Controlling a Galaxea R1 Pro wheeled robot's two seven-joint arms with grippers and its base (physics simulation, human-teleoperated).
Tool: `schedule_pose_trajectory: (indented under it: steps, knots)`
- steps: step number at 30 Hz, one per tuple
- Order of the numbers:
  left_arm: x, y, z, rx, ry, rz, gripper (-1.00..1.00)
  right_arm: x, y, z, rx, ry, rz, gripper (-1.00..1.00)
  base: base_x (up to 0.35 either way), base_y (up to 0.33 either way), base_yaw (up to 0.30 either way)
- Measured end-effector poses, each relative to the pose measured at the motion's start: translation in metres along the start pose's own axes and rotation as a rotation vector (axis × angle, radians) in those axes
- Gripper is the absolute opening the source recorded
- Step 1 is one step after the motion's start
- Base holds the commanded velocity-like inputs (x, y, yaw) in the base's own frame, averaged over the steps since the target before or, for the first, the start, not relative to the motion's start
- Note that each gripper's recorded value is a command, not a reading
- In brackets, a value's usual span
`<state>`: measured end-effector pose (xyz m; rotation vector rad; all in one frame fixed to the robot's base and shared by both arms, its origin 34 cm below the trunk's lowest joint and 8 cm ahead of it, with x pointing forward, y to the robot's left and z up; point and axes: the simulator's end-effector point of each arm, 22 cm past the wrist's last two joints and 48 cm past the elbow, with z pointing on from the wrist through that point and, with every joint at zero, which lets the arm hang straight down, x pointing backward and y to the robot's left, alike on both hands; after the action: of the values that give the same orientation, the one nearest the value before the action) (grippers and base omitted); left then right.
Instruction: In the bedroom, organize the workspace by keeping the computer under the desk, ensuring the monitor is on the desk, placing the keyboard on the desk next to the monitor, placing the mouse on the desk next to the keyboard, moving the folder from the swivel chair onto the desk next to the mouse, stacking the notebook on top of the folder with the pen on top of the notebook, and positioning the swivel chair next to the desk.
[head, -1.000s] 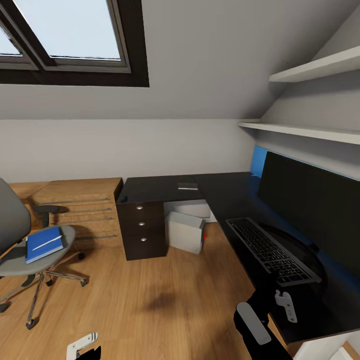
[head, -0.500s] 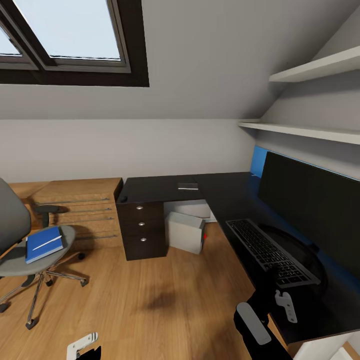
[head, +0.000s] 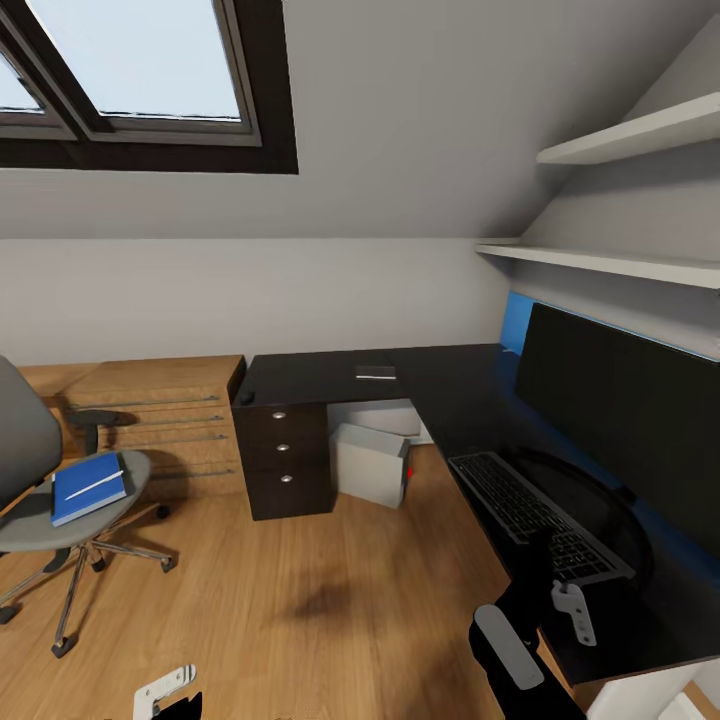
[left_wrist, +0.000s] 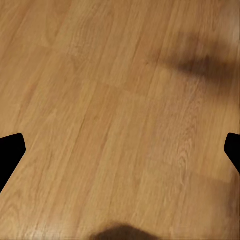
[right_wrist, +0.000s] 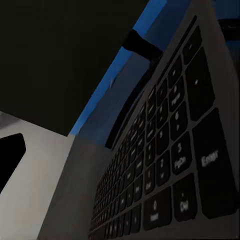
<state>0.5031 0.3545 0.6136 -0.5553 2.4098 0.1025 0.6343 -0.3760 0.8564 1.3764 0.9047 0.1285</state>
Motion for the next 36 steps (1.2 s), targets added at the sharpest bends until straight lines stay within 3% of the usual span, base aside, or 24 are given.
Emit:
schedule_pose_trajectory:
  steps: [31, 36]
  knots:
    - [-0.001, 0.001, 0.000, 0.000, -0.001, -0.001, 1.00, 0.000, -0.002, 0.000, 0.004, 0.000, -0.002, 1.00, -0.109, -0.054, 0.000]
    - [-0.004, 0.001, -0.005, -0.001, -0.001, 0.000, 1.00, -0.004, 0.008, 0.000, -0.009, 0.000, 0.001, 1.00, -0.004, -0.002, 0.000]
